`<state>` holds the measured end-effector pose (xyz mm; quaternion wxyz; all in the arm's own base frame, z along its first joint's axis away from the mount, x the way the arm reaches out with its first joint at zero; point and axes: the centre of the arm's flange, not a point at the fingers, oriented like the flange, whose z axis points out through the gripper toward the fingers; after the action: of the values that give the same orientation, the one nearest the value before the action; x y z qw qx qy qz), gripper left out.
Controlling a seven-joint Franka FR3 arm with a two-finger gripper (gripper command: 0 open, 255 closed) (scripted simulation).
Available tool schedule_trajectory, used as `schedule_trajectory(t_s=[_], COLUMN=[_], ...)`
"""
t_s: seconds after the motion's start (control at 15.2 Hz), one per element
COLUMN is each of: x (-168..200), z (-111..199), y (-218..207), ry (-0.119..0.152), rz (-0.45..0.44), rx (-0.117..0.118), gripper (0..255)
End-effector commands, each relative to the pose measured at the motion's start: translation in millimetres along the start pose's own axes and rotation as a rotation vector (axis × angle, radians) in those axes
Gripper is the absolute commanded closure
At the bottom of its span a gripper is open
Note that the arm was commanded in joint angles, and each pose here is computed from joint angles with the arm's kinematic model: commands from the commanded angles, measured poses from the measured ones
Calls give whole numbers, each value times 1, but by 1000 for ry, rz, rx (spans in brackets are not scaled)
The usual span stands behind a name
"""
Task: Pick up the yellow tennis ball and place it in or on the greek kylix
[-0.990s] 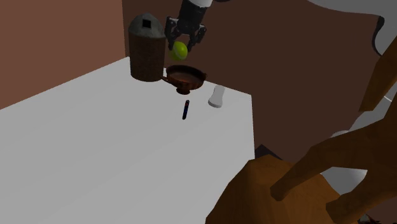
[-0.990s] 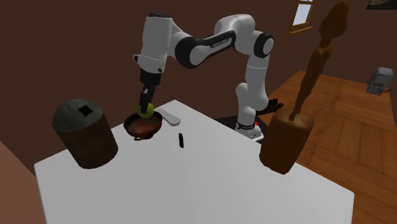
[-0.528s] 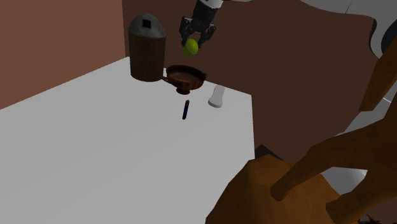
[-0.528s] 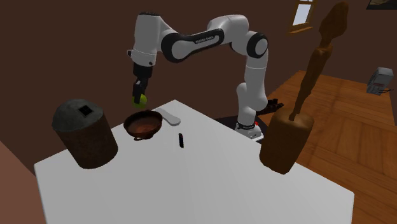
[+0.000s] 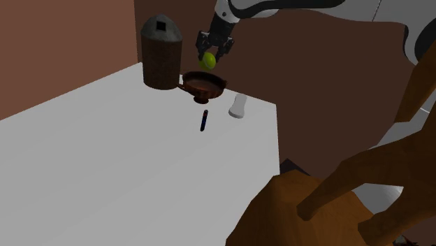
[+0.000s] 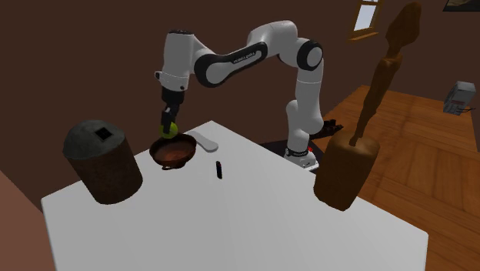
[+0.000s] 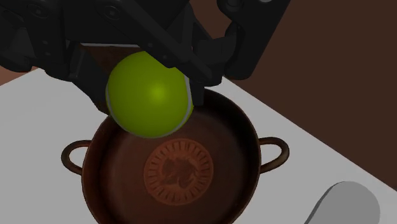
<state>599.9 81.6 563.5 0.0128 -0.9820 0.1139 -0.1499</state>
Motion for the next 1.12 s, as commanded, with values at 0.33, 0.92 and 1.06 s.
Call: schedule_trajectory(t_s=[0.33, 0.92, 1.06], x=[-11, -13, -13], z=[34, 42, 42], y=[3, 4, 4], ry=[1, 1, 1], rz=[0, 0, 0], rx=[0, 0, 0], gripper=[255, 255, 0])
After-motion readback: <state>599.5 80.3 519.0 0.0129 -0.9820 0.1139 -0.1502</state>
